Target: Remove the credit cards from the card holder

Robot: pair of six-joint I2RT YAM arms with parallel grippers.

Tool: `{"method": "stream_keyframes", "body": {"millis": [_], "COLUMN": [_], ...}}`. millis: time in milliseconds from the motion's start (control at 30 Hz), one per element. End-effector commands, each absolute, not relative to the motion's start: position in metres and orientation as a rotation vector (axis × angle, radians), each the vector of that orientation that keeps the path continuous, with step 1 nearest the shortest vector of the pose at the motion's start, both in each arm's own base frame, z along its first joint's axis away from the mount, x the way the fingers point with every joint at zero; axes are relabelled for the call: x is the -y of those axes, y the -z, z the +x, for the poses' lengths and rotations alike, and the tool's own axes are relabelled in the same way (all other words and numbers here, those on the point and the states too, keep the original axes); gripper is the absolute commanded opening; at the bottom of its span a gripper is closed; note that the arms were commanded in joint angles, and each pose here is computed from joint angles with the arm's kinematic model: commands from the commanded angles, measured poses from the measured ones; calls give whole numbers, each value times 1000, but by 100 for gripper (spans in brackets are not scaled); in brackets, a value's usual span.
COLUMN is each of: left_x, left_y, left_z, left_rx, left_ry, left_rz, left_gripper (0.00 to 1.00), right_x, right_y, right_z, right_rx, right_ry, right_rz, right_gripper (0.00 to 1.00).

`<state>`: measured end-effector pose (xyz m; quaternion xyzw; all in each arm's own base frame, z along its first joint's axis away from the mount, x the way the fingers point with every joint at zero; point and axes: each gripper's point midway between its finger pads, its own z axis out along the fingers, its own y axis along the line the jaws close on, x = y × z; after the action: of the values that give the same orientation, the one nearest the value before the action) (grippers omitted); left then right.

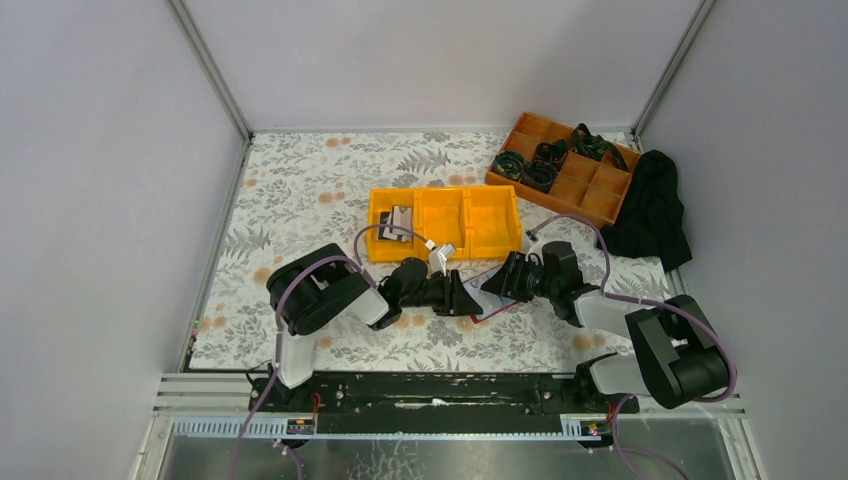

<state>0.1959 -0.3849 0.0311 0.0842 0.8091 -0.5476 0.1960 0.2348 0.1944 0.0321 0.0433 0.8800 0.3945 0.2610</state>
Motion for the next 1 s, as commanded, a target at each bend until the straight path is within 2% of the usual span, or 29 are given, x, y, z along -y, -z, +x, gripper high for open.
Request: {"method": "stream_keyframes", "body": {"millis": [0,300,967], "left_x": [379,371,364], "left_y": [-13,-7,-18], "left_z": [197,202,219], "left_rx": [-2303,-2311,-2283], "left_ry": [1488,1468,1441], "left_rz": [223,199,175], "left_gripper": [44,44,44], "right_x": [-209,-214,-215], "right_y": [-52,-67,-48], "right_z": [235,231,203], "right_rx": [-2304,-2258,-2303], "right_ry": [-1203,-1266,-1372], "right_rz": [62,26,55], "right_gripper": [52,52,52]}}
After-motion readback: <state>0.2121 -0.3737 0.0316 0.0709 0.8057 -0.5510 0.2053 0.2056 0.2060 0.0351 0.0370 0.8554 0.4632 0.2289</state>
